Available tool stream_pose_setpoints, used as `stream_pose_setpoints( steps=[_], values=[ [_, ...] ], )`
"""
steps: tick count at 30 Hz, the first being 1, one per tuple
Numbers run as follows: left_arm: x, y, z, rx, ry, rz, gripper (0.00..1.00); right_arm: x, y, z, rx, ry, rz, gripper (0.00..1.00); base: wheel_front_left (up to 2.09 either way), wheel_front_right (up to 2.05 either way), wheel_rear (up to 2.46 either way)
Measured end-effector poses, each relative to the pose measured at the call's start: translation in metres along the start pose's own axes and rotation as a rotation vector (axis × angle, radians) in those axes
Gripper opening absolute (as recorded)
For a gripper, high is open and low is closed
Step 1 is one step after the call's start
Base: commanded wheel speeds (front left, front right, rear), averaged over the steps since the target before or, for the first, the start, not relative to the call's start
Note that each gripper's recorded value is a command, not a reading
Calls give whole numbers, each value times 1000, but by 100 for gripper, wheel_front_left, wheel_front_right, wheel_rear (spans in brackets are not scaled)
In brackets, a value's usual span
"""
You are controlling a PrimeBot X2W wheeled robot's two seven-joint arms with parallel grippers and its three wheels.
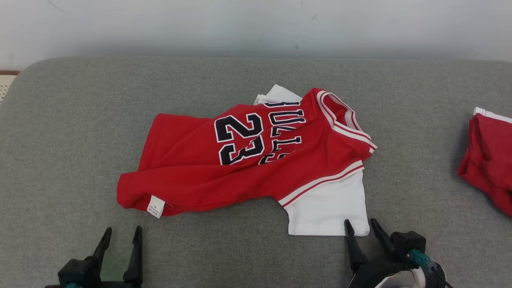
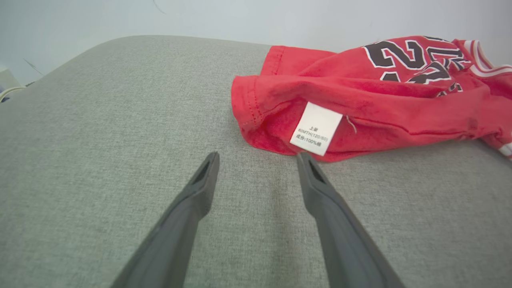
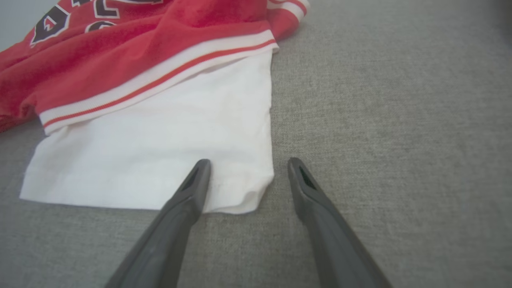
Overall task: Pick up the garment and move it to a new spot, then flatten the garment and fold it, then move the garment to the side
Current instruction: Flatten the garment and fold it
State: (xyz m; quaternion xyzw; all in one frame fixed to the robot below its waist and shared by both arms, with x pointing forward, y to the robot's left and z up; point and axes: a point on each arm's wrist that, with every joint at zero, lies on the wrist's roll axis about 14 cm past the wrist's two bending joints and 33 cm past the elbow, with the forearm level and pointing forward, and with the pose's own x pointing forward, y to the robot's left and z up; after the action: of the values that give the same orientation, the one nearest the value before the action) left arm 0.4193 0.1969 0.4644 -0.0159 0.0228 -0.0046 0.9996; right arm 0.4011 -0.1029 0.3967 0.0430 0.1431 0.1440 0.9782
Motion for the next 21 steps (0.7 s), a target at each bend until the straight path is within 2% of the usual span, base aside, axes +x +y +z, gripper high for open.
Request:
stream_pose_setpoints(
  steps=[1, 3, 4, 5, 15, 21],
  values=[
    [1, 1, 0, 0, -1, -1, 100, 1, 0, -3, -2, 8, 2, 84, 0, 0, 0],
    [3, 0, -1, -1, 2, -3, 100, 3, 0, -7, -4, 23, 7, 38, 0, 0, 0],
    [3, 0, -2, -2, 4, -5, 100, 3, 0, -8, -6, 27, 8, 8, 0, 0, 0],
    [3, 0, -2, -3, 5, -5, 100, 3, -1, -10, -7, 33, 6, 0, 0, 0, 0],
    [19, -1, 2, -65, -15, -1, 100, 3, -15, -7, 4, 23, -35, 0, 0, 0, 0],
    [30, -22, 0, -117, -4, -93, 100, -2, -41, -5, -6, 14, -105, 0, 0, 0, 0]
  ],
)
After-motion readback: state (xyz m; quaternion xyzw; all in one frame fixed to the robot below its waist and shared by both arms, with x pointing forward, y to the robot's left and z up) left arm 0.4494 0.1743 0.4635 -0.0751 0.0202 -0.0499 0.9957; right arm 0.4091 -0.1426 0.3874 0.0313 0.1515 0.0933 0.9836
